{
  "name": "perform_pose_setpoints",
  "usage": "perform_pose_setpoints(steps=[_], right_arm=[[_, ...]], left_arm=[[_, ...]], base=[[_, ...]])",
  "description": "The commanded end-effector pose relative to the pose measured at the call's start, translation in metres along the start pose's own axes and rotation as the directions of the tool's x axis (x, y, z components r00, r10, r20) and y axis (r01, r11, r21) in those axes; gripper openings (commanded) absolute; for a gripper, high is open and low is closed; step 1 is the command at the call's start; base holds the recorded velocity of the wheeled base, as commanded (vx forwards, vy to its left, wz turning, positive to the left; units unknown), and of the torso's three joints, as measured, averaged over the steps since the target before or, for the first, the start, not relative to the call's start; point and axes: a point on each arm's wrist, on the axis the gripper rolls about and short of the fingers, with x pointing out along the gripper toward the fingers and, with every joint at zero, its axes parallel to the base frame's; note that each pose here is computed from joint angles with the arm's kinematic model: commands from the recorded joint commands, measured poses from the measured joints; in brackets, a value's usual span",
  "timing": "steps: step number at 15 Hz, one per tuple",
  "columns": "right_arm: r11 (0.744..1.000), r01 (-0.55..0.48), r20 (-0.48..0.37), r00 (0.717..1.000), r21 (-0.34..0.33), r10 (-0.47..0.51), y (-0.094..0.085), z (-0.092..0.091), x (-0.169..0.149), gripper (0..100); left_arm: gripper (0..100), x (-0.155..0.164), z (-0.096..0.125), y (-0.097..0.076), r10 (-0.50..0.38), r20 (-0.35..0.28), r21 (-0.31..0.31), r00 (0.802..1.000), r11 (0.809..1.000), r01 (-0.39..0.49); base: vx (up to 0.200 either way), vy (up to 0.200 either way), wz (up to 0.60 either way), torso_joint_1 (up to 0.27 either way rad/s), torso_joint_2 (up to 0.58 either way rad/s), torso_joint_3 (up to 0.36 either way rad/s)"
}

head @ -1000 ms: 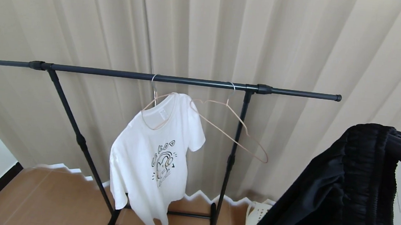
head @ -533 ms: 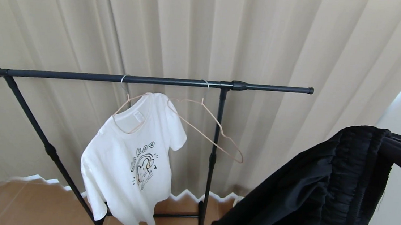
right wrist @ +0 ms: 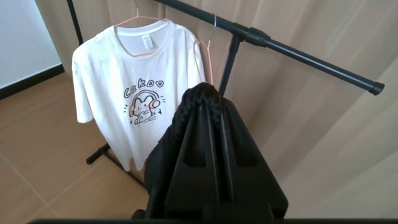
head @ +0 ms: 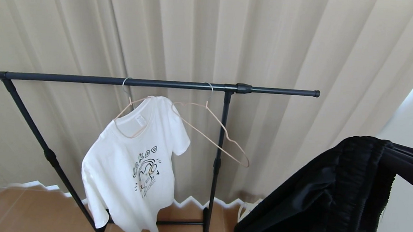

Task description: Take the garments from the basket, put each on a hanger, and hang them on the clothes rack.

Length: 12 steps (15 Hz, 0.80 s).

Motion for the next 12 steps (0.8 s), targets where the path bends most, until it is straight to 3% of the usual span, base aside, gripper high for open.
perform_pose_setpoints(steps=[1,5,10,12], right_arm=[[1.000,0.000,-0.015,1.000,-0.008,0.000,0.000,-0.002,0.003,0],[0.998,0.062,-0.073,0.995,-0.016,-0.063,-0.001,-0.008,0.014,0],[0.998,0.059,-0.124,0.990,-0.011,-0.059,0.005,-0.010,0.039,0],[0.998,0.064,-0.119,0.991,0.025,-0.061,0.010,-0.006,0.043,0]], left_arm=[[100,0.000,0.000,0.000,-0.003,-0.003,0.009,1.000,1.000,0.003],[100,0.005,0.002,0.000,-0.032,-0.065,0.009,0.997,0.999,0.032],[100,0.011,0.003,0.001,-0.060,-0.146,0.000,0.988,0.998,0.061],[100,0.011,0.002,0.001,-0.059,-0.150,-0.001,0.987,0.998,0.059]], base=[[0.000,0.000,0.00,0.000,0.00,0.000],[0.000,0.000,0.00,0.000,0.00,0.000],[0.000,0.000,0.00,0.000,0.00,0.000],[0.000,0.000,0.00,0.000,0.00,0.000]])
